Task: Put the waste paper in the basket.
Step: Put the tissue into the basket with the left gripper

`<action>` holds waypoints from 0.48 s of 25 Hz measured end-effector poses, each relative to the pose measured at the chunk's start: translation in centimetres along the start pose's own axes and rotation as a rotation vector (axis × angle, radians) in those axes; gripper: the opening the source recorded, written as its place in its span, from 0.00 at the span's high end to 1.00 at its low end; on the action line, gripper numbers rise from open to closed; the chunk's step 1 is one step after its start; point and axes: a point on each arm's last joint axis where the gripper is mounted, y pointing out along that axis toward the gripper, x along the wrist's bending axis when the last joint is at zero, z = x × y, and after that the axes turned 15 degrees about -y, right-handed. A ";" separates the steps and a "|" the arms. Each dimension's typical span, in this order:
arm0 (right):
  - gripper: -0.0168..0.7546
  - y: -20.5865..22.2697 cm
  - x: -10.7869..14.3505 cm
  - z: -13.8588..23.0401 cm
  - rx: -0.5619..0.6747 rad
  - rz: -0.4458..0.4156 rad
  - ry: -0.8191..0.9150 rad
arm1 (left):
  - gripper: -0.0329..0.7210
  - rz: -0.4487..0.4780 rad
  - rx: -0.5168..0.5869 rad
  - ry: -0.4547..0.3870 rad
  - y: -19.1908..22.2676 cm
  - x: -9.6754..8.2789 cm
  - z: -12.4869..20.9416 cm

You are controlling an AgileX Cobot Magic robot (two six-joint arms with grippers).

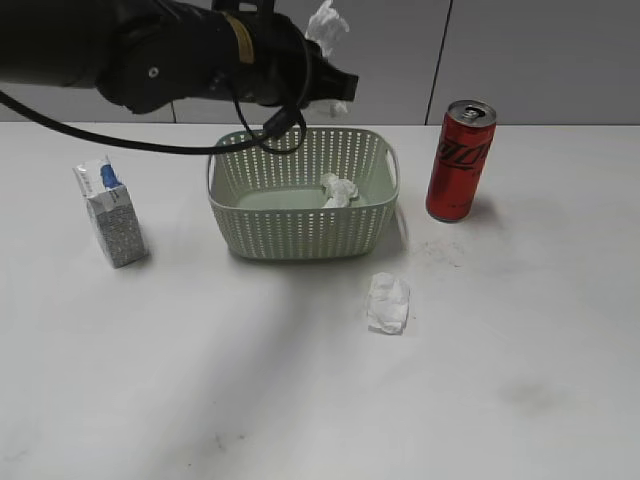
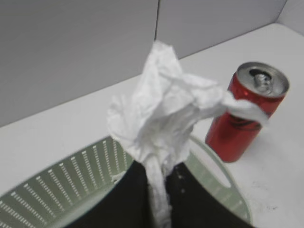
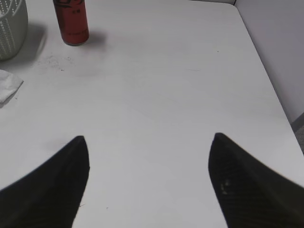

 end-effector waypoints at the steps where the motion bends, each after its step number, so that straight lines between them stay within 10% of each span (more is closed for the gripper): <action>1: 0.21 0.0 0.0 0.0 0.000 0.000 0.000 | 0.90 -0.009 0.022 0.002 0.5 0.2 0.6; 4: 0.21 0.0 0.0 0.0 0.000 0.000 0.000 | 0.78 -0.029 0.075 0.003 1.6 0.7 2.0; 12: 0.21 0.0 0.0 0.0 0.000 0.000 0.000 | 0.09 -0.055 0.127 -0.025 2.0 1.0 2.8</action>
